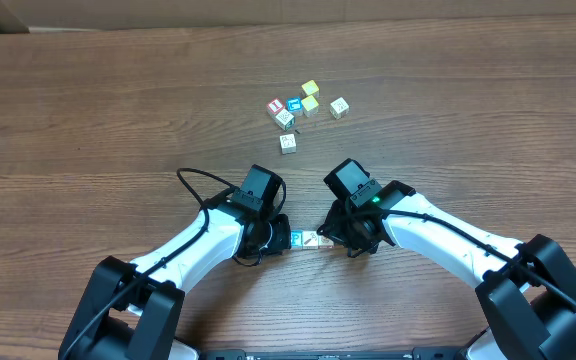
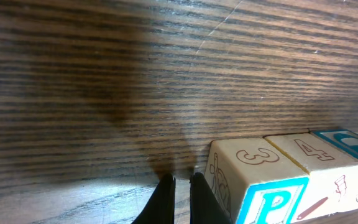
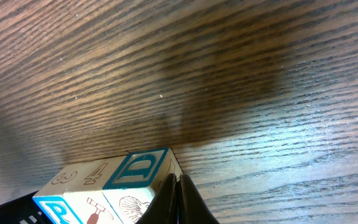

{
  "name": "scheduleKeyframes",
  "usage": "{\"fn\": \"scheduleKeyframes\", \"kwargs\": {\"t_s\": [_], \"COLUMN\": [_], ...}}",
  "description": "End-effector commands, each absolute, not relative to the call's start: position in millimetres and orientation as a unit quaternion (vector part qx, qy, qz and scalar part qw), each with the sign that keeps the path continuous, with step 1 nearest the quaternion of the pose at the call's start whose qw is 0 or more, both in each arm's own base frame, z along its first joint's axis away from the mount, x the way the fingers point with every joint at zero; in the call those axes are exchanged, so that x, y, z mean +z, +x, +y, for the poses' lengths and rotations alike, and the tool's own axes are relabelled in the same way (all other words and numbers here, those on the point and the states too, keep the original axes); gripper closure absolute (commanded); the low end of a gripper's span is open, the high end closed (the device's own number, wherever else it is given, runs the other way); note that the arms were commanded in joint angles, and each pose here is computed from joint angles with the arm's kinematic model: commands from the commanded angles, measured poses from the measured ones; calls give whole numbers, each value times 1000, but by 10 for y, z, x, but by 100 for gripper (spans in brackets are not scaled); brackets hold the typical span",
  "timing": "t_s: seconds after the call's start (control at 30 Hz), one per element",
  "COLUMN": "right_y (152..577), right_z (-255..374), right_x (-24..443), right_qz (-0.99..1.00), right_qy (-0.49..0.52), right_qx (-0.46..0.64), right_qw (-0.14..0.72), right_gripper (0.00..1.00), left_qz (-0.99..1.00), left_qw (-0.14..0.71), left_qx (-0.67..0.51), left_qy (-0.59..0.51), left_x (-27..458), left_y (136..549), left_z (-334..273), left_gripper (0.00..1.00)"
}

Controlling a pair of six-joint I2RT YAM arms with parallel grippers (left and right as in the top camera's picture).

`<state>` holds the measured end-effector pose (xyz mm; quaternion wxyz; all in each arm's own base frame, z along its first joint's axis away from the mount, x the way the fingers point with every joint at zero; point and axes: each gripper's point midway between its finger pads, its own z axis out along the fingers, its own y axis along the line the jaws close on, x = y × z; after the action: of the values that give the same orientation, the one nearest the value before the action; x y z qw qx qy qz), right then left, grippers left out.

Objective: Flip 3 blocks
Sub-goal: 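Squeeze the three-block row between both grippers from its ends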

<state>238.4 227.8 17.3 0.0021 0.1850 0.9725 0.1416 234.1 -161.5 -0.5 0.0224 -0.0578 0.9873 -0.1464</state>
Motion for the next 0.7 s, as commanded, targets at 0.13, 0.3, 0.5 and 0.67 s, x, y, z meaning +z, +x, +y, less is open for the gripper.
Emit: {"fn": "scheduleKeyframes", "kwargs": {"t_s": [0.13,0.3,0.5,0.67], "right_y": [2350,2350,2349,2348], "right_z": [2283,2281,2282,2280], "right_x": [135,135,135,134], "right_qz": [973,973,973,973], "right_qy": [185,185,185,185], "right_qx": [139,139,139,138], "right_qw": [-4,-4,-4,-5], "right_gripper": [96,96,96,96], "left_qz": [985,986,985,985], "left_qw": [33,42,49,49], "left_qx": [-158,-155,-159,-160], "left_qy": [-57,-53,-52,-52], "left_x": [71,81,91,92], "left_y": [2437,2476,2510,2514], "left_z": [-1698,-1695,-1712,-1714], "left_gripper": [96,96,96,96]}}
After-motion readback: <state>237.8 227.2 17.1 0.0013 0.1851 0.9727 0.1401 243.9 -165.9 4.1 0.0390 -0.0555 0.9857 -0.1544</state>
